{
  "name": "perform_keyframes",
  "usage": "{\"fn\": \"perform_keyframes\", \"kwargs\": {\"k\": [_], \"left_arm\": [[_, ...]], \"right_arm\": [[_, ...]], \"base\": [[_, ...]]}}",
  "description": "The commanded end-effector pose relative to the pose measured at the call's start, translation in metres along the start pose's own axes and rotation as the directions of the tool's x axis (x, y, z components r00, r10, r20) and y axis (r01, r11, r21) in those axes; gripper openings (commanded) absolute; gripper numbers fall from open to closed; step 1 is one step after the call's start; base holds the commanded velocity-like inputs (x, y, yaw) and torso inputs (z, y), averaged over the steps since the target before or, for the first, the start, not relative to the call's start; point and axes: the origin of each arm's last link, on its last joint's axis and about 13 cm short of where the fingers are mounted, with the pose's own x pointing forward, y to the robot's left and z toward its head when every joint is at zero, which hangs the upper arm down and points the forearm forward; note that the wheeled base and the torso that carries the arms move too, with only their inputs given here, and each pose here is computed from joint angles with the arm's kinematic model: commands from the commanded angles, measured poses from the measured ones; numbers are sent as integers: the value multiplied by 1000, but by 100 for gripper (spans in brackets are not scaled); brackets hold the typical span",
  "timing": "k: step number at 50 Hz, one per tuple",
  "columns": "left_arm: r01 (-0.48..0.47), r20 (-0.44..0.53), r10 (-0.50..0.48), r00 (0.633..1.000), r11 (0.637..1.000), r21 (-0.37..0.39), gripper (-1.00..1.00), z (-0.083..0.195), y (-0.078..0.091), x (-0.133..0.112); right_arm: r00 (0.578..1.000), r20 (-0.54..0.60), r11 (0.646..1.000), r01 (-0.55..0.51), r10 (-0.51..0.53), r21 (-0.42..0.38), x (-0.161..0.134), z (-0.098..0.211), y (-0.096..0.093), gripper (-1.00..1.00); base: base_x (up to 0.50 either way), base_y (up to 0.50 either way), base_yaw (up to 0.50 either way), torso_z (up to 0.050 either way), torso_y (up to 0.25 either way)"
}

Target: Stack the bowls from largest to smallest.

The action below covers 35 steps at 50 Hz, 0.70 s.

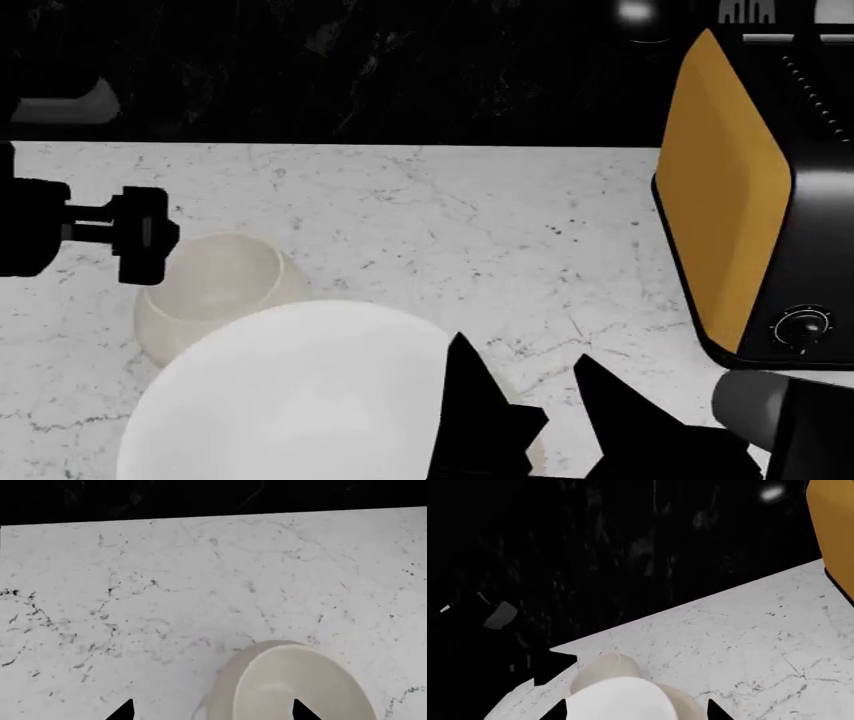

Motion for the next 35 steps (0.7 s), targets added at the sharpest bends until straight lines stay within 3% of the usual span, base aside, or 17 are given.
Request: {"fn": "perform_keyframes", "kwargs": {"k": [1,8,15,24,30,31,35], "left_arm": [[43,-97,-42,994,999,10,100,24,-8,31],[39,-158,-36,987,999,19,100,15,-18,54],[35,-226,-30,974,999,18,100,1,-17,62],[26,-293,-14,956,999,38,100,-14,-14,68],[1,-271,5,963,1000,23,100,0,-14,58],[3,-261,3,965,1000,24,-100,2,-15,56],[-9,-216,13,976,1000,20,-100,12,-15,49]], "right_arm": [[1000,29,1000,6,-6,26,-1,-2,-5,100],[1000,21,999,8,-9,43,-4,-6,-7,100],[999,32,999,10,-11,41,-6,-2,-8,100],[999,38,999,5,-7,48,-6,0,-7,100],[999,37,999,9,-11,51,-6,0,-8,100],[999,36,999,8,-10,52,-6,-1,-8,100],[999,32,999,4,-6,52,-5,-1,-7,100]], "base": [[0,0,0,0,0],[0,0,0,0,0],[0,0,0,0,0],[0,0,0,0,0],[0,0,0,0,0],[0,0,0,0,0],[0,0,0,0,0]]}}
